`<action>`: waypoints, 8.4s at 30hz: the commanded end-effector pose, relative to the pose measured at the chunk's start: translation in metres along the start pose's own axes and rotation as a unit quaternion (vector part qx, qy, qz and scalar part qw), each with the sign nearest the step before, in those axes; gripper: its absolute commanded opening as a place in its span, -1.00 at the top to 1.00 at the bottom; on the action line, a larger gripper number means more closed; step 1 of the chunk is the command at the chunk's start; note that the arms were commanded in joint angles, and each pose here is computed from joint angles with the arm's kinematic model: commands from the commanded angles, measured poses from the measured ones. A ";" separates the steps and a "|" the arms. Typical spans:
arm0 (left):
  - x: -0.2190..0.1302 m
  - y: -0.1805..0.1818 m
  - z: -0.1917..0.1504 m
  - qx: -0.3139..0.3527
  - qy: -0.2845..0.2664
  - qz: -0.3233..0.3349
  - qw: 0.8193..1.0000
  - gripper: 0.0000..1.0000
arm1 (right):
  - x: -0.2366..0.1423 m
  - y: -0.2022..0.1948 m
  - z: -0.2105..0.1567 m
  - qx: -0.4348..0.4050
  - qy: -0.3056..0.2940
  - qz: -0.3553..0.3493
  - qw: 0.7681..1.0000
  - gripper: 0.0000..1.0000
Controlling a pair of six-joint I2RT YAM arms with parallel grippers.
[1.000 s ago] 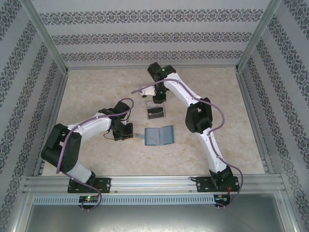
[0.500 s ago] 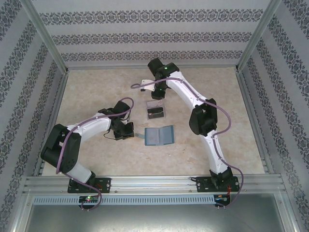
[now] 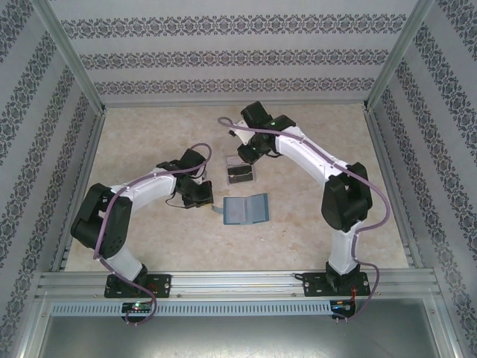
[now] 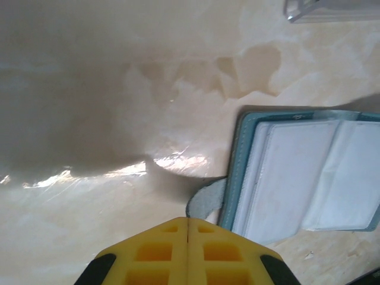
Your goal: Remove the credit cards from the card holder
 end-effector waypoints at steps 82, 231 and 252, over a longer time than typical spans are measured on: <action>0.050 0.009 -0.020 0.042 0.082 0.023 0.995 1.00 | 0.064 0.107 -0.110 0.273 0.219 -0.015 0.937 0.00; 0.061 -0.027 -0.038 0.072 0.089 0.059 0.992 1.00 | 0.074 0.090 -0.118 0.365 0.155 0.109 0.912 0.59; 0.058 -0.028 -0.038 0.074 0.087 0.059 0.992 0.97 | 0.091 0.086 -0.138 0.360 0.192 0.076 0.910 0.39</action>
Point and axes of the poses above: each hand's point on the last joint's axis, 136 mm out from that joint toward the fingers, its own x axis out along the fingers, its own y axis along the line the jaws close on, z = x × y, the point moved 4 cm from there along -x, back along the fingers, and after that the axes turned 7 degrees about -x, right-handed, at the moved point
